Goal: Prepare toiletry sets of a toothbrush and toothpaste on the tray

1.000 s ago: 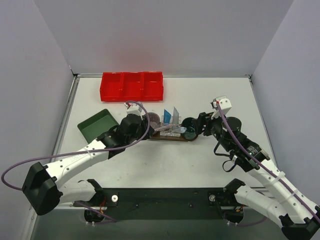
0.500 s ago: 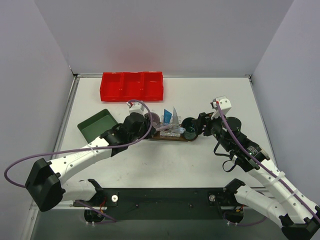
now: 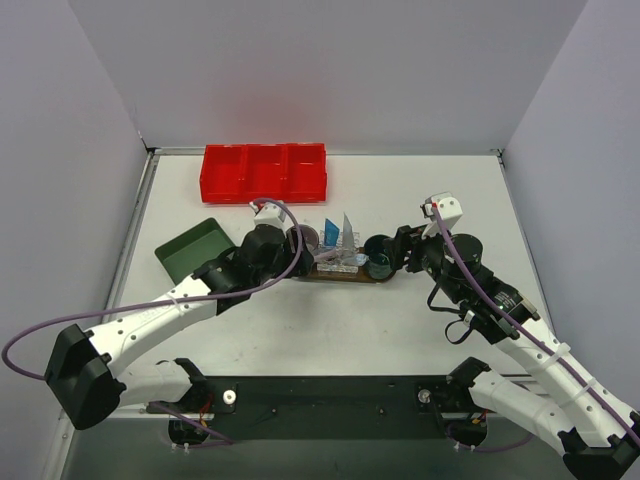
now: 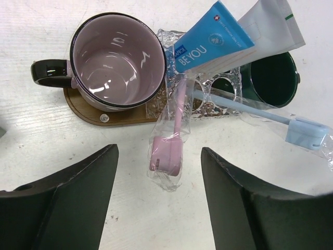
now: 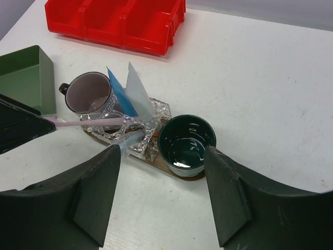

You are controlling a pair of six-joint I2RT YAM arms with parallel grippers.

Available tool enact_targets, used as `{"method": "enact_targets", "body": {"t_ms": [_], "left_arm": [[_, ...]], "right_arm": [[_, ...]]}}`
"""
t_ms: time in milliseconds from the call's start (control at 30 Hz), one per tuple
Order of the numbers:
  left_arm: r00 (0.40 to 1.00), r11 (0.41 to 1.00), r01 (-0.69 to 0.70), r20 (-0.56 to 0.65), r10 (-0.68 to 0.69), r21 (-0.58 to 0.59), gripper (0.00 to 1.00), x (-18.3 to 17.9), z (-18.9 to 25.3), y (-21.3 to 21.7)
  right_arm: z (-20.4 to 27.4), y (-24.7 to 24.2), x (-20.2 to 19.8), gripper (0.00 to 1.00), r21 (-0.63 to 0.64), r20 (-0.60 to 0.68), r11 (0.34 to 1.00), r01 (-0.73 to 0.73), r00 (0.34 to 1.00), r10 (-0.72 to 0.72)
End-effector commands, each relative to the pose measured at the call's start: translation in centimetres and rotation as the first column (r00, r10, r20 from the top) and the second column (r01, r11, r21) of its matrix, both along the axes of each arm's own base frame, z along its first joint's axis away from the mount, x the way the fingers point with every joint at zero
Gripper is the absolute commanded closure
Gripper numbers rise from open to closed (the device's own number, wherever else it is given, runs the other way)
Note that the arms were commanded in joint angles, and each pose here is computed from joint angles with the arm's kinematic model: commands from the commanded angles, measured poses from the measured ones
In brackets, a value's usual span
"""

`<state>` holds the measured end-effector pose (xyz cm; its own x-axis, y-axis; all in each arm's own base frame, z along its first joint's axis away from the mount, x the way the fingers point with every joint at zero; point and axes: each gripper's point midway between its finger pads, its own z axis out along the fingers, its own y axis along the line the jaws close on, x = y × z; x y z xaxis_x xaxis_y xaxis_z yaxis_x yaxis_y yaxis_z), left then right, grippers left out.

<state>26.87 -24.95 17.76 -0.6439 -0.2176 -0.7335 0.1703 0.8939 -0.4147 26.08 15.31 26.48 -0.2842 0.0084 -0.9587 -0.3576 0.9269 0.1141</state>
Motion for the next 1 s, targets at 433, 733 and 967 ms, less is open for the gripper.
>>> {"method": "enact_targets", "body": {"t_ms": [433, 733, 967], "left_arm": [[0.965, 0.999, -0.016, 0.263, 0.025, -0.035, 0.06, 2.6, 8.6, 3.5], [0.922, 0.989, -0.135, 0.358, 0.147, -0.058, 0.05, 3.9, 11.4, 10.4], [0.829, 0.978, -0.206, 0.527, 0.186, -0.021, 0.03, 1.8, 14.9, 14.1]], "right_arm": [[0.6, 0.3, 0.0, 0.38, 0.038, 0.006, 0.999, -0.008, 1.000, 0.008], [1.1, -0.7, -0.5, 0.38, 0.054, 0.017, 0.998, 0.027, 0.999, -0.028], [1.1, -2.4, -1.2, 0.38, 0.034, 0.023, 0.997, 0.073, 0.997, -0.073]]}}
